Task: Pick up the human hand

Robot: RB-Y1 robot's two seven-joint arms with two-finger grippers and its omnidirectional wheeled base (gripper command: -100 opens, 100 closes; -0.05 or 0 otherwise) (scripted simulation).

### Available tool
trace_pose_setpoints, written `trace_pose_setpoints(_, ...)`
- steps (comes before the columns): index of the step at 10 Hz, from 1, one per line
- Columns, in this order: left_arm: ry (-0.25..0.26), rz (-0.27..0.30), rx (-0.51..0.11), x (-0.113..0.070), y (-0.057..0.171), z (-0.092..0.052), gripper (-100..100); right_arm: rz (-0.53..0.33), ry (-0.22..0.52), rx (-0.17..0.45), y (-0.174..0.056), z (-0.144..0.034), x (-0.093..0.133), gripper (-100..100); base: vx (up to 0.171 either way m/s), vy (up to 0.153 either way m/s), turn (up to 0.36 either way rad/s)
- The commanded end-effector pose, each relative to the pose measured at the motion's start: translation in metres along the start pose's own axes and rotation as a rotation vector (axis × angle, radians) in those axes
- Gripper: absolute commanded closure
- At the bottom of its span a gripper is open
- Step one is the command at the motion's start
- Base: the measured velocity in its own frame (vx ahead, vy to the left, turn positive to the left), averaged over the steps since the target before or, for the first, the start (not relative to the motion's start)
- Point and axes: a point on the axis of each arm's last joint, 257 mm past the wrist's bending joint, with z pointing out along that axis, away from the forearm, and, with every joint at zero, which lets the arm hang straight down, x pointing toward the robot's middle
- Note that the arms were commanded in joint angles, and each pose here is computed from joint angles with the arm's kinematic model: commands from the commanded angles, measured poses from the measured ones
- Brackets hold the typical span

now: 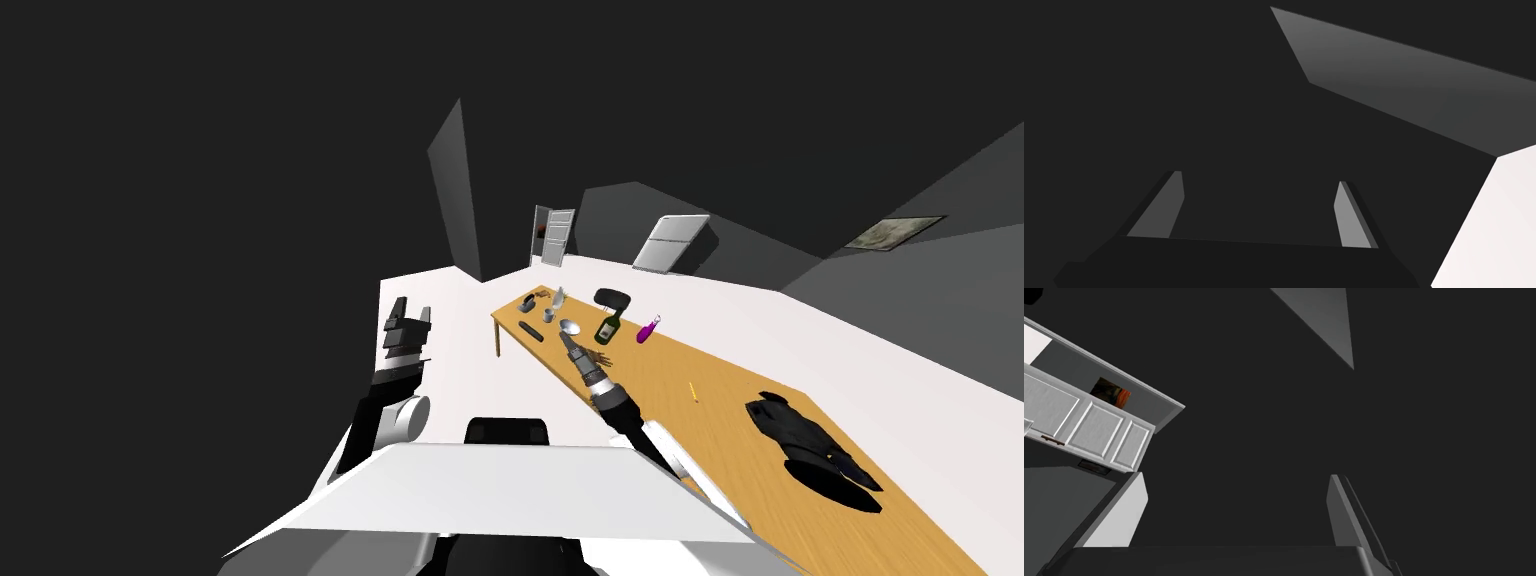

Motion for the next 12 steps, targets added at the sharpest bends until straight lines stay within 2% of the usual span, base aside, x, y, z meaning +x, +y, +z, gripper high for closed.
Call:
trace_pose_setpoints(1,0.0,0.0,0.0,0.0,0.0,0.0,0,-0.039,0.045,0.033,-0.013,-0.008,0.016,-100,0.02,0.065,0.064)
trace_pose_setpoints(2,0.0,0.0,0.0,0.0,0.0,0.0,0,-0.088,0.112,0.084,-0.035,-0.02,0.033,-100,0.016,0.072,0.101)
trace_pose_setpoints(3,0.0,0.0,0.0,0.0,0.0,0.0,0,-0.089,0.112,0.084,-0.035,-0.02,0.033,-100,0.019,0.057,0.081)
trace_pose_setpoints(6,0.0,0.0,0.0,0.0,0.0,0.0,0,-0.222,0.302,0.225,-0.097,-0.066,0.076,-100,0.046,0.082,0.185)
trace_pose_setpoints(7,0.0,0.0,0.0,0.0,0.0,0.0,0,-0.242,0.322,0.234,-0.103,-0.071,0.077,-100,0.048,0.065,0.065)
trace_pose_setpoints(9,0.0,0.0,0.0,0.0,0.0,0.0,0,-0.338,0.458,0.319,-0.143,-0.113,0.098,-100,0.056,0.063,0.189)
trace_pose_setpoints(10,0.0,0.0,0.0,0.0,0.0,0.0,0,-0.344,0.466,0.329,-0.148,-0.117,0.099,-100,0.051,0.045,0.061)
trace_pose_setpoints(11,0.0,0.0,0.0,0.0,0.0,0.0,0,-0.396,0.539,0.374,-0.169,-0.143,0.107,-100,0.047,0.034,0.109)
trace_pose_setpoints(12,0.0,0.0,0.0,0.0,0.0,0.0,0,-0.396,0.539,0.374,-0.169,-0.143,0.107,-100,0.033,0.03,0.072)
